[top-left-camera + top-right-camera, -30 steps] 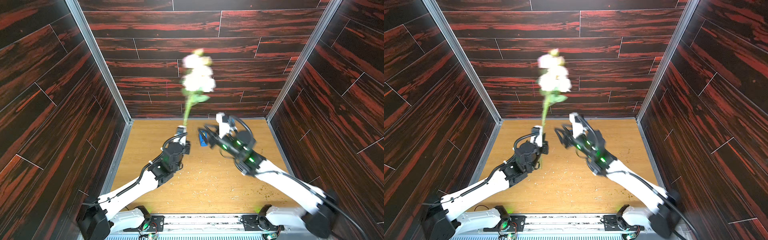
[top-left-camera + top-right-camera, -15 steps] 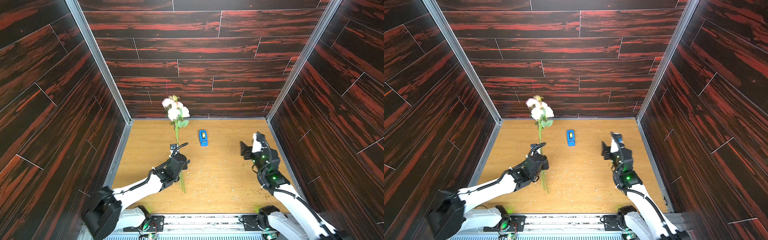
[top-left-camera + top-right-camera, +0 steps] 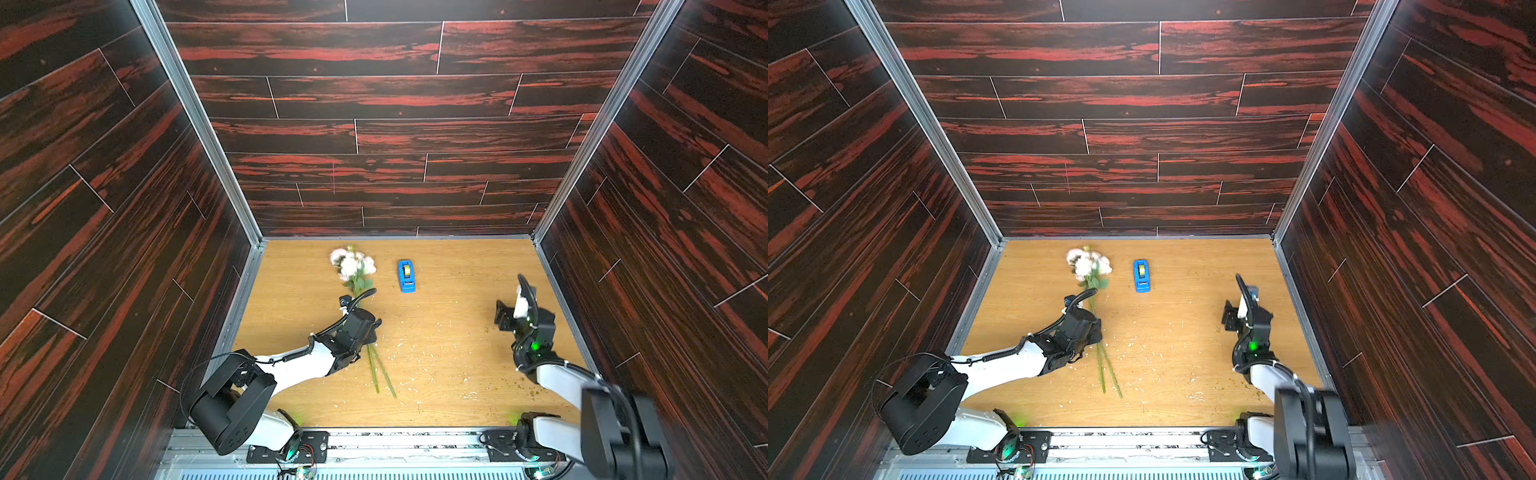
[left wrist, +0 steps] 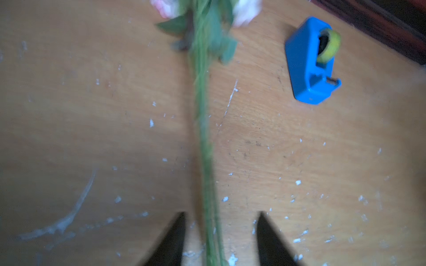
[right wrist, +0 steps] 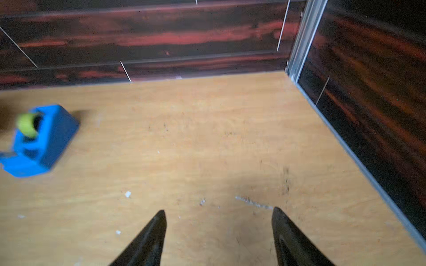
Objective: Wrap bouquets with tape
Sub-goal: Place the wrapped bouquet at the center of the board, then reset both arms
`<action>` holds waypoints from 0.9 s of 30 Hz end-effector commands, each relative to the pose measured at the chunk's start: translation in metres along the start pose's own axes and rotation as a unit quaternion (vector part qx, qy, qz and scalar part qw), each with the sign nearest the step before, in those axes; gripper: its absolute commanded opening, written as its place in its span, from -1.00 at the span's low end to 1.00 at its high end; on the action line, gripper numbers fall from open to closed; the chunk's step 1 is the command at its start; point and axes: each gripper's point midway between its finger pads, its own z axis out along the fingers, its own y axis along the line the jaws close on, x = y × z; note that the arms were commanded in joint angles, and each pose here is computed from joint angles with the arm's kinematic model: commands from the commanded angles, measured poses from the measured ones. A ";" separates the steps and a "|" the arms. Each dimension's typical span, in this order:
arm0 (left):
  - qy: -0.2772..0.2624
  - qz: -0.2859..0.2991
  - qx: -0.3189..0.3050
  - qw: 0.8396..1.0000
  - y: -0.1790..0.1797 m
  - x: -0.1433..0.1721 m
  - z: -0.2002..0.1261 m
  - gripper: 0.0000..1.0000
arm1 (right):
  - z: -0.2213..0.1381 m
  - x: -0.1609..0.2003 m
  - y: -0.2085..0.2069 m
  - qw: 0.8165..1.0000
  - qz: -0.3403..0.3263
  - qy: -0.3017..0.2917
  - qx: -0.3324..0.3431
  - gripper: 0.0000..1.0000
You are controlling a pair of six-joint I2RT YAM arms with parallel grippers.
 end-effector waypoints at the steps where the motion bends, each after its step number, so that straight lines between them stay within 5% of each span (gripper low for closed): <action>1: 0.002 -0.013 0.007 1.000 0.001 -0.001 -0.004 0.97 | 0.004 -0.033 0.002 0.997 -0.009 -0.081 -0.016 0.45; 7: -0.113 0.059 -0.032 0.991 0.011 -0.072 -0.068 0.98 | 0.017 -0.019 0.009 0.993 -0.002 -0.095 -0.066 0.45; 13: -0.273 0.117 -0.204 0.933 0.089 -0.160 -0.138 0.98 | 0.028 -0.017 -0.009 0.997 0.022 -0.067 -0.019 0.53; 14: -0.288 0.119 -0.238 0.920 0.108 -0.169 -0.141 0.98 | 0.028 -0.015 -0.009 0.998 0.021 -0.063 -0.018 0.95; 16: -0.295 0.118 -0.289 0.903 0.141 -0.175 -0.139 0.98 | 0.028 -0.016 -0.009 0.997 0.021 -0.067 -0.018 0.97; 19: -0.258 0.118 -0.334 0.899 0.191 -0.169 -0.118 0.98 | 0.028 -0.016 -0.009 0.997 0.021 -0.066 -0.018 0.97; 22: -0.218 0.065 -0.337 0.914 0.229 -0.160 -0.093 0.98 | 0.028 -0.016 -0.009 0.997 0.021 -0.066 -0.018 0.97; 27: -0.219 0.043 -0.256 0.941 0.224 -0.153 -0.060 0.98 | 0.028 -0.016 -0.009 0.997 0.021 -0.065 -0.018 0.97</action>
